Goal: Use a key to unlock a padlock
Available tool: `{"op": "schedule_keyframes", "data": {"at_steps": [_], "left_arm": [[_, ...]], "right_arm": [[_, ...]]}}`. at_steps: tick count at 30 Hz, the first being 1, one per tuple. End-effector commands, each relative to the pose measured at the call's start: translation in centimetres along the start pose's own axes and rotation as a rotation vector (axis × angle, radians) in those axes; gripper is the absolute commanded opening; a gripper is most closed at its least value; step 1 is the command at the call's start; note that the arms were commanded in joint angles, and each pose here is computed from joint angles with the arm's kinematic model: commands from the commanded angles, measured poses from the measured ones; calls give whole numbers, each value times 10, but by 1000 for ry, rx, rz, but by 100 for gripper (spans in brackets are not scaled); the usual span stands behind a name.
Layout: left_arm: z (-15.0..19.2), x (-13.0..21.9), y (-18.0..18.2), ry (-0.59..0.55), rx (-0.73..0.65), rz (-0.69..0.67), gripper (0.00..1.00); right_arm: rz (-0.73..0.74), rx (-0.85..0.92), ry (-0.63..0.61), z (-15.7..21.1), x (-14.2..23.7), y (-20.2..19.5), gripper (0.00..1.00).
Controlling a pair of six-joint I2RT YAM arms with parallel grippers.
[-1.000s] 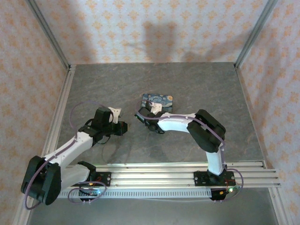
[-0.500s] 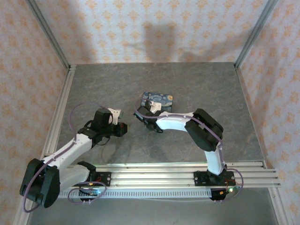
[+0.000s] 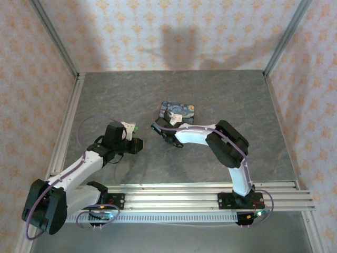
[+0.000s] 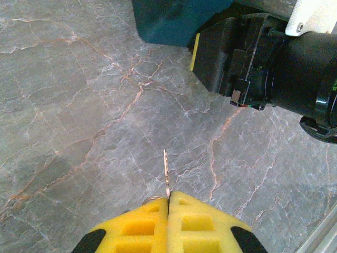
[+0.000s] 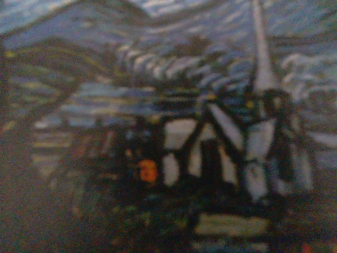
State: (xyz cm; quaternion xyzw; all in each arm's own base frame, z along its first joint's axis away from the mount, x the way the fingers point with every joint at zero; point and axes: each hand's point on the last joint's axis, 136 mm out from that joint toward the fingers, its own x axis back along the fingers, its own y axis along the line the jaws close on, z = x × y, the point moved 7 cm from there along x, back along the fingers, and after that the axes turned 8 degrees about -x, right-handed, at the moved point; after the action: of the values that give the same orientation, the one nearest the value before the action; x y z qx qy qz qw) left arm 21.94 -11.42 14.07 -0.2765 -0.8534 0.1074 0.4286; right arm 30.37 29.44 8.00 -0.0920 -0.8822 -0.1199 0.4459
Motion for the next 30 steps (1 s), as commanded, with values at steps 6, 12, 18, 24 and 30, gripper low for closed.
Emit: {"op": "schedule_keyframes", "data": {"at_steps": [6,12,18,24,30], "left_arm": [[4,1,-2,-2,-17,8,0],[0,3,-10,-47,-39,57,0],[1,5,-19,-69,-96,69,0],[6,-4,-32,-87,-165,108,0],[14,-14,-34,-116,-201,127,0]], "right_arm": [[48,10,13,-11,-10,-4,16],[7,55,44,-19,11,-4,8],[-56,58,117,-26,39,-6,5],[-134,49,228,-21,59,-6,3],[-171,52,356,-19,75,-7,0]]}}
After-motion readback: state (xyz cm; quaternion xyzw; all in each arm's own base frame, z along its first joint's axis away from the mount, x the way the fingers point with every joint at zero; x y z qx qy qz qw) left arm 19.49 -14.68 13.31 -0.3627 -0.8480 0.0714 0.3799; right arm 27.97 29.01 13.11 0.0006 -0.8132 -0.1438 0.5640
